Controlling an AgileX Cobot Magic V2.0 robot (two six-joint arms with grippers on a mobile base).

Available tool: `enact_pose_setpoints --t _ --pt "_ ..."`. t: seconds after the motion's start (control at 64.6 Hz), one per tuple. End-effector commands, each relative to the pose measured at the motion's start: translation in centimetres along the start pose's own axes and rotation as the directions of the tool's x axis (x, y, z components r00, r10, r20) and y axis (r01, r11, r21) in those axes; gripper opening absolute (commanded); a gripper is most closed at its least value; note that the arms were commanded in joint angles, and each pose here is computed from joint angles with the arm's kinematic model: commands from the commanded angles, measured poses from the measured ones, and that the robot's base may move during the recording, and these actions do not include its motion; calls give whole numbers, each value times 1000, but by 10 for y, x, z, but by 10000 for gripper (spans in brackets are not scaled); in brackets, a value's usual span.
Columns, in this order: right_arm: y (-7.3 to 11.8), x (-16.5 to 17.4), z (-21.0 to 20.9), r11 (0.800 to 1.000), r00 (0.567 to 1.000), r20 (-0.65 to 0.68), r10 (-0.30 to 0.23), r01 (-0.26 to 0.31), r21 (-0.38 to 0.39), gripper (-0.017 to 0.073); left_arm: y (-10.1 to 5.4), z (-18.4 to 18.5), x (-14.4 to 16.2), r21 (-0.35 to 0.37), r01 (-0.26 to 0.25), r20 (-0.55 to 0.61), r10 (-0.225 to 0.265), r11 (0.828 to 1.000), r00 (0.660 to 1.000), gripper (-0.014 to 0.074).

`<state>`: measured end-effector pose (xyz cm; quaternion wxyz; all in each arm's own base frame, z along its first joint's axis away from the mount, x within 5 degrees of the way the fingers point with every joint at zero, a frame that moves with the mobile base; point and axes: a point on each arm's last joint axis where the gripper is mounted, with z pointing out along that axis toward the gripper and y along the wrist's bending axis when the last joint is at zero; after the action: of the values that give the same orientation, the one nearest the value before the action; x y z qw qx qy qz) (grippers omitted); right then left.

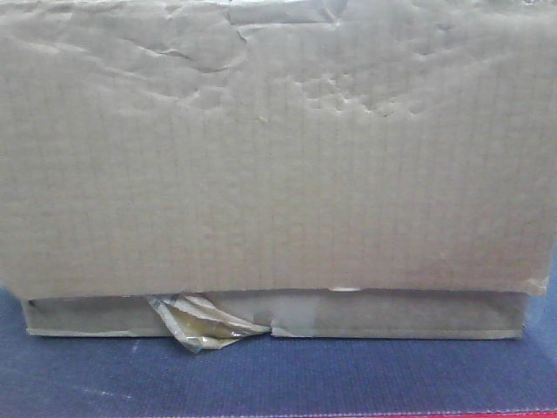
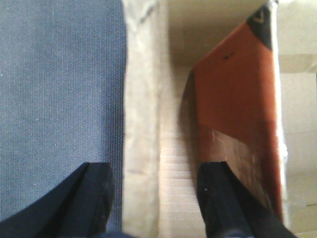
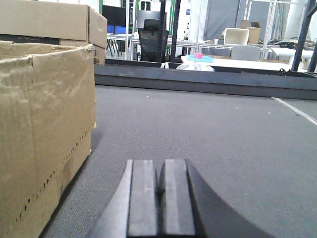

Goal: Stack two boxes on right shelf middle

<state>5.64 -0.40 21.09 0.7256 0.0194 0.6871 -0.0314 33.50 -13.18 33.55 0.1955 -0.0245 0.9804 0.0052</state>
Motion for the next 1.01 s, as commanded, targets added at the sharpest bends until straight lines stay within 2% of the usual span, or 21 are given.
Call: enact_pose_setpoints --t 0.0,0.201,0.34,0.48,0.573,0.635,0.712,0.758,0.851,0.991 --pt "0 -2 0 1000 1000 26 -4 4 5 -160 3 -8 0 9 4 19 -4 1000 1000 298" --pt "-1 -8 -1 1000 996 92 -5 4 11 -160 11 -15 -1 14 4 36 -5 1000 999 298" --pt "0 -9 -1 1000 1000 6 2 -2 1 -160 15 -13 -3 21 20 26 -21 1000 999 298" --pt "1 -25 -4 993 993 2 116 -116 -19 -160 15 -13 -3 17 19 28 -20 1000 999 298" --pt "4 -41 -7 992 990 -65 121 -124 -38 -160 15 -13 -3 17 19 28 -20 1000 999 298" --pt "5 -54 -9 994 990 -113 85 -91 -53 -160 15 -13 -3 17 19 28 -20 1000 999 298" --pt "6 -79 -7 996 985 -165 -40 26 -88 -160 15 -13 -3 17 17 28 -18 1000 999 298" --pt "6 -97 -5 993 984 -163 -76 60 -98 -160 15 -13 -3 17 14 28 -15 1000 999 298" --pt "7 -123 6 991 974 -207 -88 66 -113 -160 15 -13 -3 16 2 29 -3 1000 1000 298" --pt "9 -141 25 988 938 -334 -90 42 -148 -160 15 -13 -3 16 0 29 -1 1000 1000 298"
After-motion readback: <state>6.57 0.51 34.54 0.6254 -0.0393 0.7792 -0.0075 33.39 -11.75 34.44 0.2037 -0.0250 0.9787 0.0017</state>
